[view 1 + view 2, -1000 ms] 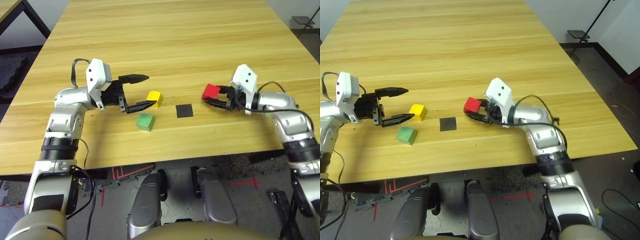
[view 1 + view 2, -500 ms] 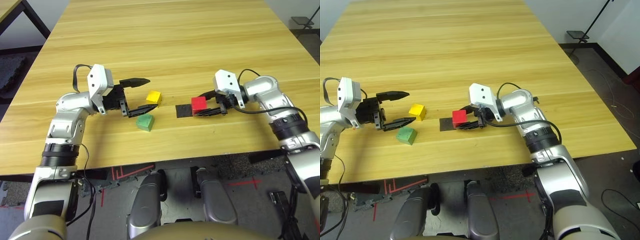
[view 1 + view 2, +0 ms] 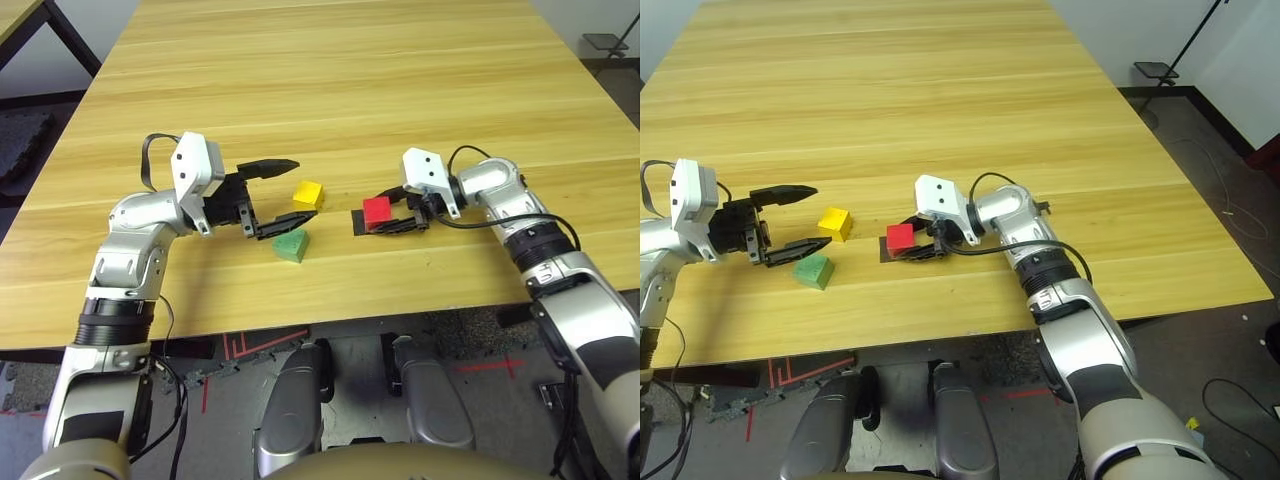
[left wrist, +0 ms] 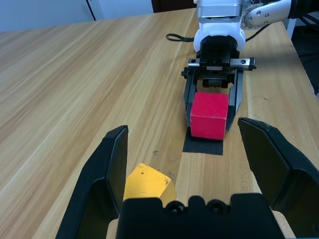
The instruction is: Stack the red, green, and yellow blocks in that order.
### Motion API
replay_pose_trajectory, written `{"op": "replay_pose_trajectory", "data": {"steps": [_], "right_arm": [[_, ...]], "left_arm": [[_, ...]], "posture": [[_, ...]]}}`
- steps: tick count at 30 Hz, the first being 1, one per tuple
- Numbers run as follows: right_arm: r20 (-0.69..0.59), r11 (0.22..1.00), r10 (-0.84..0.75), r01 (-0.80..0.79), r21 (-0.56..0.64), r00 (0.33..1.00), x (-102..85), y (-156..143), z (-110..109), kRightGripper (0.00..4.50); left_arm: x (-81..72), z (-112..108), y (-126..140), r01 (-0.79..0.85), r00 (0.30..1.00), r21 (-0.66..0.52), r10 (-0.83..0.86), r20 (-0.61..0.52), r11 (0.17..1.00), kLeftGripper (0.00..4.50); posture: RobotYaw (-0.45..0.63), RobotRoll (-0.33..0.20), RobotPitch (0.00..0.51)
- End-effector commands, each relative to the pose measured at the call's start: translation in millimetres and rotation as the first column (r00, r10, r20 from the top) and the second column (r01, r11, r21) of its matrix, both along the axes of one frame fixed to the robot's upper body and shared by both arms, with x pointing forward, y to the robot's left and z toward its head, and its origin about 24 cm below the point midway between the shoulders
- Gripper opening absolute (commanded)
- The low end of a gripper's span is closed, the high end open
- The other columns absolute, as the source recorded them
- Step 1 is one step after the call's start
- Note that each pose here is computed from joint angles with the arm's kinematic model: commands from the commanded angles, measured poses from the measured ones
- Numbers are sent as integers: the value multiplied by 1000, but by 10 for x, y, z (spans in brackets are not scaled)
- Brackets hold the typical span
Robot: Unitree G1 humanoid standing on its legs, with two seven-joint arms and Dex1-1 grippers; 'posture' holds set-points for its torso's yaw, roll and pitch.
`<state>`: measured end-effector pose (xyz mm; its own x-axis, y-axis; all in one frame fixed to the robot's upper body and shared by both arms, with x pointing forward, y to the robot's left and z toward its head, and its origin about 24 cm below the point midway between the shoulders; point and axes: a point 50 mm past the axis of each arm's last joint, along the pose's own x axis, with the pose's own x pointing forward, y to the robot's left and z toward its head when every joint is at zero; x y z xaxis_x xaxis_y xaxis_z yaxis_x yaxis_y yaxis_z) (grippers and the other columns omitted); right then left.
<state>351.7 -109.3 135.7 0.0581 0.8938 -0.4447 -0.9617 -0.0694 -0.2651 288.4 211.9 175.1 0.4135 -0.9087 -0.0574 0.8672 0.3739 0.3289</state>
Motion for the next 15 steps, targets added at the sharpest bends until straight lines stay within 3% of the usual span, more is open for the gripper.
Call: {"op": "replay_pose_trajectory", "data": {"steps": [1,15], "right_arm": [[4,1000,-22,22,1,1000,-1,-27,-57,2066],[-10,999,-39,39,-3,999,-27,-18,-171,2066]], "left_arm": [[-17,17,10,3,1000,10,-3,0,1000,4500],[-5,13,-19,15,1000,6,-15,-6,1000,4500]], "posture": [[408,0,210],[406,2,223]]}}
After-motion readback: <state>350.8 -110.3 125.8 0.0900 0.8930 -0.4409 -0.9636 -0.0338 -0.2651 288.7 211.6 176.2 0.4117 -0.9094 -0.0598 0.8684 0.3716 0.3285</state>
